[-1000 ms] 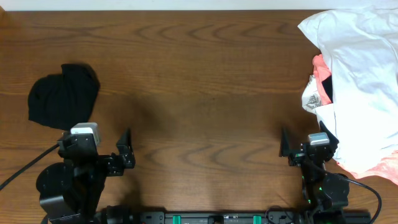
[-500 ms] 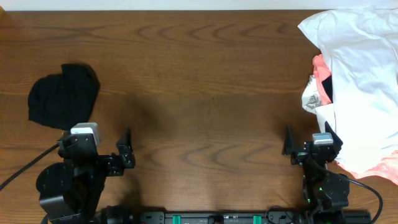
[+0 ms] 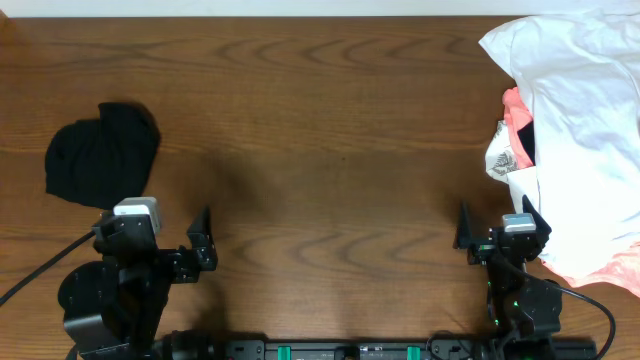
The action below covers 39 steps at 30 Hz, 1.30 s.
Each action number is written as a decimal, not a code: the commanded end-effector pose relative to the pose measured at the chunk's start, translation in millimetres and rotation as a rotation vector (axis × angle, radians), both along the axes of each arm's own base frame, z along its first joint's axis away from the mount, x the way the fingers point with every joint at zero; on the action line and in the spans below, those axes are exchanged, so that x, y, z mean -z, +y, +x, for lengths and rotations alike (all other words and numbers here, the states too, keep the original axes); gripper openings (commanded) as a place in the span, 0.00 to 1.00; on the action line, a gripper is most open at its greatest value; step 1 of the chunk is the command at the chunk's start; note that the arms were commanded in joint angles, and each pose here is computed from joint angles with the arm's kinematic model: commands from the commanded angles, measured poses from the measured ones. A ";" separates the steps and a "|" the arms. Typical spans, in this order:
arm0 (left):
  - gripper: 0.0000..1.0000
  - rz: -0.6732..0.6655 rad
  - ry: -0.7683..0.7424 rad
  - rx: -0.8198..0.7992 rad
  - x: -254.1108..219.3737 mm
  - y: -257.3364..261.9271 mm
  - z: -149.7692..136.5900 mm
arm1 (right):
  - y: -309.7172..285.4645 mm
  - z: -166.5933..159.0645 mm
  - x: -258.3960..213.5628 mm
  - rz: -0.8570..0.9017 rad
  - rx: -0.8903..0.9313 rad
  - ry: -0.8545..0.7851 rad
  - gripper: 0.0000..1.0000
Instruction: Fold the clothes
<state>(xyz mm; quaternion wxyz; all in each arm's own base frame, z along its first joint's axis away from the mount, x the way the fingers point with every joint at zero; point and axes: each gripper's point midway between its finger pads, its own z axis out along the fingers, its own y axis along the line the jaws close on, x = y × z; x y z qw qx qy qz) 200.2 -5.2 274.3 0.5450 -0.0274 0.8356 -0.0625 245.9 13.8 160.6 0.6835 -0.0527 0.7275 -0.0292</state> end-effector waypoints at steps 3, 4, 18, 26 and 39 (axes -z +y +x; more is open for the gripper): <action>0.98 0.005 -0.015 0.018 -5.6 -2.9 -0.9 | -5.6 0.1 1.0 0.018 0.029 -0.001 0.99; 0.98 0.005 -0.015 0.018 -5.6 -2.9 -0.9 | -5.6 0.1 1.0 0.018 0.029 -0.001 0.99; 0.98 0.006 -0.020 0.017 -6.4 -2.9 -1.8 | -5.6 0.1 1.0 0.018 0.029 -0.001 0.99; 0.98 0.008 -0.028 0.017 0.7 -4.6 -12.4 | -5.6 0.1 1.0 0.018 0.029 -0.001 0.99; 0.98 -0.014 -0.190 0.005 51.6 -2.0 8.1 | -5.6 0.1 1.0 0.018 0.029 -0.001 0.99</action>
